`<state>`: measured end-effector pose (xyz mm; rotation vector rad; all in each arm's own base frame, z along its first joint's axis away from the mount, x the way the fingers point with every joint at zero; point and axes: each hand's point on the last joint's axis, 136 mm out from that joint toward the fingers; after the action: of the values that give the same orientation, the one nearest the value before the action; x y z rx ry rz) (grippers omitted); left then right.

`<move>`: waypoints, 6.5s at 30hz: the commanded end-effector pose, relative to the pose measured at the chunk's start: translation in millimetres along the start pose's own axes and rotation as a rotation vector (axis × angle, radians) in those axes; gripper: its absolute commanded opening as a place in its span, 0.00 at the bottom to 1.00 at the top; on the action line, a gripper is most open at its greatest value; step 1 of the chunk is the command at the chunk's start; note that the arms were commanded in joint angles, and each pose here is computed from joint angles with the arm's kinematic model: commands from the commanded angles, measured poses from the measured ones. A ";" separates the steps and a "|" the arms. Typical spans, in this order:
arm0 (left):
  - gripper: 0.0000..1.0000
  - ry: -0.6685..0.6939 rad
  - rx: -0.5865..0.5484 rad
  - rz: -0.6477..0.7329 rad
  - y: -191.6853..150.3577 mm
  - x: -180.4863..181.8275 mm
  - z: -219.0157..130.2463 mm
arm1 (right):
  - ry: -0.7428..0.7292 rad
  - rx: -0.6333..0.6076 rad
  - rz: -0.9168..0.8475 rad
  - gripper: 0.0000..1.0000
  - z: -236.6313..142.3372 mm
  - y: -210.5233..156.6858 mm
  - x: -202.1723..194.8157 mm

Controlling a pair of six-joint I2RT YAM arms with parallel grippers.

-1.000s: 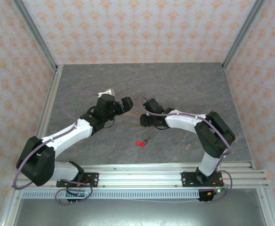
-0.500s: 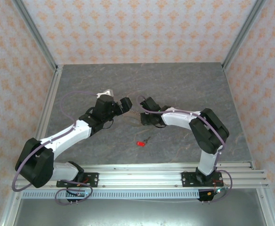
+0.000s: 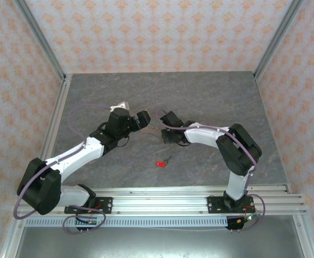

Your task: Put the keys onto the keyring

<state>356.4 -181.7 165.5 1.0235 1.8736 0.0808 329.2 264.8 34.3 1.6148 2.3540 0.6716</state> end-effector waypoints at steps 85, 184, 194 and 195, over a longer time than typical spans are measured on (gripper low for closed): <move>0.96 -0.219 0.054 0.030 51.8 -79.2 -13.1 | 0.337 -0.338 -0.122 0.00 -139.2 141.7 14.7; 0.99 -0.233 0.036 0.006 34.5 -54.9 -9.0 | 0.218 -0.081 0.165 0.25 -7.4 9.3 2.4; 0.99 -0.231 0.038 0.007 34.4 -55.0 -7.9 | 0.223 -0.076 0.163 0.25 -6.0 9.6 3.8; 0.99 -0.232 0.037 0.006 34.8 -55.4 -8.1 | 0.231 -0.079 0.163 0.25 -8.0 10.8 5.1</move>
<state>378.2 -189.9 221.0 1.0292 1.6907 -0.0583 326.7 266.6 37.4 1.8247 2.3371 1.0047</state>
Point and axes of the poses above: each hand's point on the last joint's axis, 136 mm out from that joint toward the fingers, its own z axis out along the fingers, its own x axis along the line the jaws close on, y = z × x, and after that the axes turned 10 degrees about -z, right-handed
